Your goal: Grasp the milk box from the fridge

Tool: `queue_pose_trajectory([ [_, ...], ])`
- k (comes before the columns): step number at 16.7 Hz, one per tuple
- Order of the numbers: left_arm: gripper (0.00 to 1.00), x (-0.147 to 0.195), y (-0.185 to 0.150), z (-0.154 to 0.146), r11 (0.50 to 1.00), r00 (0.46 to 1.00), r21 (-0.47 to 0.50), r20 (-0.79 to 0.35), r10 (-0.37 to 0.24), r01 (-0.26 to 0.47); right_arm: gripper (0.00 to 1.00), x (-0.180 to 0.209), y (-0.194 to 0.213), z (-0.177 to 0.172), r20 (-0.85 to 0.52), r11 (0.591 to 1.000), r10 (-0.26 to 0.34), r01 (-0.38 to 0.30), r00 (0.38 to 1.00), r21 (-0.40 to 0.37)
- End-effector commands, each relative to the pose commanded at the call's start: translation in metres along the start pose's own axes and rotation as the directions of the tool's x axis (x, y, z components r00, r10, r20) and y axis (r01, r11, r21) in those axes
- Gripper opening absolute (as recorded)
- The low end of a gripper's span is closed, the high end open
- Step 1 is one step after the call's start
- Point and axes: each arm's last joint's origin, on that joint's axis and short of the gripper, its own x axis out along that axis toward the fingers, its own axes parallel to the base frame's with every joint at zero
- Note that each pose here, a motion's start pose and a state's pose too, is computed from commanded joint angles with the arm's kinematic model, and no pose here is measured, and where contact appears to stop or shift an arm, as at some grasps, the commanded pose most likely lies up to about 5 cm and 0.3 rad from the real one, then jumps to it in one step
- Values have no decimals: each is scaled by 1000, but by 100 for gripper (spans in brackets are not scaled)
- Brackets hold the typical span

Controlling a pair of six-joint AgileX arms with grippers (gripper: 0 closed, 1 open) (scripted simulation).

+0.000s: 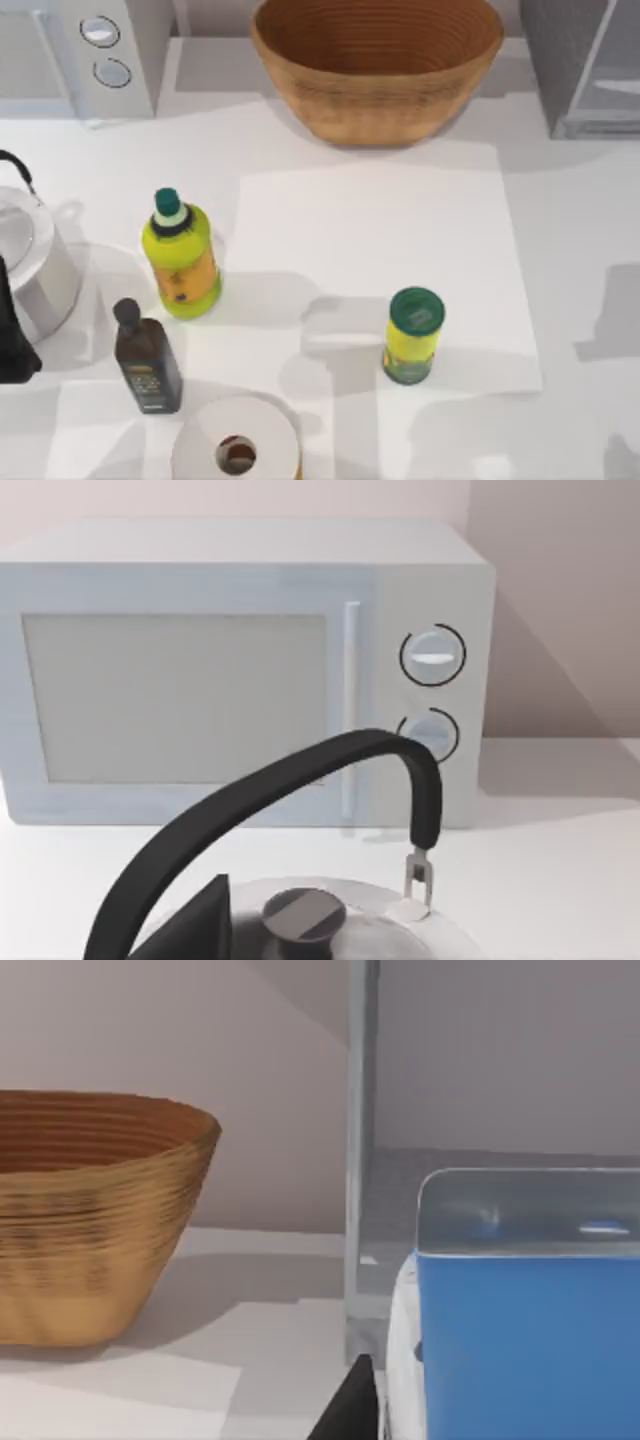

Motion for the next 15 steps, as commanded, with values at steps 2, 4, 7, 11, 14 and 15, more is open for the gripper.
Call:
queue_pose_trajectory([
  [2,100,0,0,0,1000,1000,0,0,0,0,0,13,0,6,1,999,53,-53,999,-2],
  [4,100,0,0,0,1000,1000,0,0,0,0,0,29,-1,9,0,994,112,-112,994,-4],
  [7,100,0,0,0,1000,1000,0,0,0,0,0,56,-3,6,-8,978,207,-207,978,-2],
  [11,100,0,0,0,1000,1000,0,0,0,0,0,93,-6,-13,-22,942,335,-335,942,13],
  [14,100,0,0,0,1000,1000,0,0,0,0,0,115,-8,-35,-26,905,425,-424,905,25],
  [15,100,0,0,0,1000,1000,0,0,0,0,0,121,-8,-44,-25,892,452,-452,892,28],
])
